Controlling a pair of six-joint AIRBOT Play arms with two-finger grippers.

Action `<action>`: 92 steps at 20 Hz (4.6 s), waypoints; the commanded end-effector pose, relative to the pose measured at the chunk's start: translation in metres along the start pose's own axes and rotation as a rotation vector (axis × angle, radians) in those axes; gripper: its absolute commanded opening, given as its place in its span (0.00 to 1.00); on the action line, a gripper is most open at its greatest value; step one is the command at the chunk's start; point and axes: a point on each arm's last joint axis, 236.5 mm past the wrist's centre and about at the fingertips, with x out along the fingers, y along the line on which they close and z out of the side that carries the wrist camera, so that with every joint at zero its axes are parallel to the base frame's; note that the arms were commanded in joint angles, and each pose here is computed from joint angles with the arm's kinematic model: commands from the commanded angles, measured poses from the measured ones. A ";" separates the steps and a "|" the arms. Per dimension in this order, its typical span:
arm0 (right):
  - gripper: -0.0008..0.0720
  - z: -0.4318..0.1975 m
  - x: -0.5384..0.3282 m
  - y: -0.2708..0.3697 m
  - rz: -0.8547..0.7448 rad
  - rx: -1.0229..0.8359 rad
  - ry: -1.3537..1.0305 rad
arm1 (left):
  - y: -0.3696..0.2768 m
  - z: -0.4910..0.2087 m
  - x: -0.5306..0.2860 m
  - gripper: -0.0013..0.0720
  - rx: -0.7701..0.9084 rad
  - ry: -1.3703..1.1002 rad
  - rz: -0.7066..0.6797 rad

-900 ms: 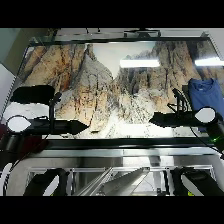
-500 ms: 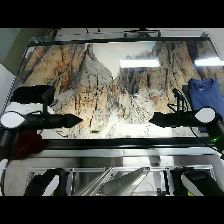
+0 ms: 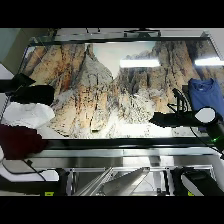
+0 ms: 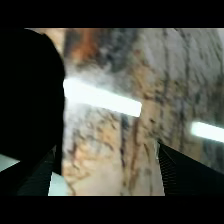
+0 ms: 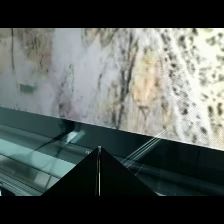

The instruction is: Fold the shirts.

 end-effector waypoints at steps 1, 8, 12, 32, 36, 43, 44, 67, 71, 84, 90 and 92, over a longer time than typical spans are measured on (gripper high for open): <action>0.05 0.000 0.000 0.000 0.000 -0.001 0.001 | 0.099 0.027 0.057 0.99 -0.076 0.029 0.064; 0.05 0.009 0.000 0.000 -0.001 -0.004 -0.037 | 0.167 0.004 0.144 0.99 0.037 0.154 0.267; 0.05 0.009 0.000 0.000 -0.001 -0.004 -0.039 | 0.144 -0.015 0.165 0.10 0.061 0.217 0.237; 0.07 -0.007 -0.003 0.011 0.043 -0.119 0.031 | -0.285 -0.170 0.072 1.00 0.259 0.548 -0.474; 0.64 0.020 -0.010 0.005 0.013 -0.124 -0.058 | -0.265 -0.147 0.054 0.99 0.281 0.535 -0.384; 0.64 0.060 0.056 0.018 0.216 -0.105 -0.086 | -0.174 -0.192 0.096 0.99 0.150 0.651 -0.215; 0.64 0.059 0.075 0.031 0.273 -0.110 -0.069 | -0.164 -0.200 0.112 0.99 0.136 0.632 -0.200; 0.05 0.069 0.212 0.159 0.540 -0.278 0.077 | -0.167 -0.137 0.161 0.05 0.307 0.419 -0.221; 0.05 0.115 0.120 0.210 0.684 -0.357 -0.055 | -0.212 -0.094 0.094 0.05 0.244 0.276 -0.404; 0.05 0.141 -0.099 0.244 0.376 -0.703 -0.370 | -0.349 -0.098 -0.139 0.05 0.426 -0.020 -0.729; 0.61 0.127 0.011 0.143 0.172 -0.535 -0.043 | -0.270 -0.180 -0.022 0.07 0.309 0.317 -0.501; 0.70 0.115 0.034 0.118 0.148 -0.500 0.064 | -0.232 -0.194 0.008 0.65 0.278 0.407 -0.409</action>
